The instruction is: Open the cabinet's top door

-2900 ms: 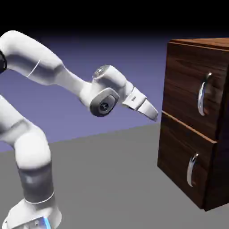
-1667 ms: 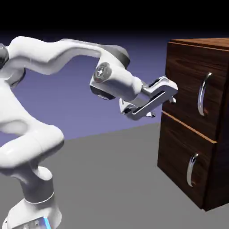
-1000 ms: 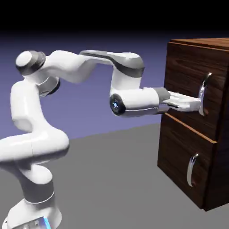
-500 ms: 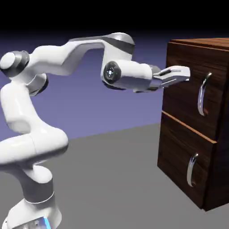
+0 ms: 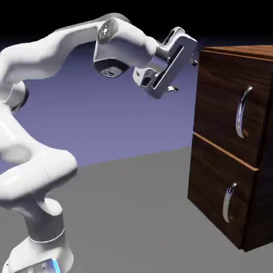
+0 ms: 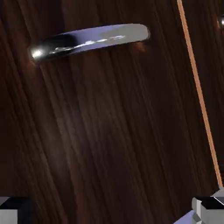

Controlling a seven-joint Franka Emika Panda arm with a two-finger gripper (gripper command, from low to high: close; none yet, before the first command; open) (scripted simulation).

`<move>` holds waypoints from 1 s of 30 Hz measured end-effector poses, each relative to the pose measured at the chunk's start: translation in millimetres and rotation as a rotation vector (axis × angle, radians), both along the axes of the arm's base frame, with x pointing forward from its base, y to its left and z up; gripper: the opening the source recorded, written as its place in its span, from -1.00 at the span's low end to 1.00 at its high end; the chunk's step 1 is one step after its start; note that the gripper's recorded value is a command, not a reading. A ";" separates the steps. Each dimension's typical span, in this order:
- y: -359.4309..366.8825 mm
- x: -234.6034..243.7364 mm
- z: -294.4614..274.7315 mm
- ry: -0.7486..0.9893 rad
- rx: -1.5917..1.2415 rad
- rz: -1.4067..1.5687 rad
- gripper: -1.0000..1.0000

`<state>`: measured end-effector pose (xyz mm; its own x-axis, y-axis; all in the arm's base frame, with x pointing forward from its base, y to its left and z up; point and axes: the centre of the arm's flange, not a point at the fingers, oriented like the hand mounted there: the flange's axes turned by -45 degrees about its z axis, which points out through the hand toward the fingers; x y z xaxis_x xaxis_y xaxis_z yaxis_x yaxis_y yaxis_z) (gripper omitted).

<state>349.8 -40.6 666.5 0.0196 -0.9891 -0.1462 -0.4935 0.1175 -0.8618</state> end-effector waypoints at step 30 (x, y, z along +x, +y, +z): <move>-58.4 -116.9 124.3 0.088 -1.401 0.374 1.00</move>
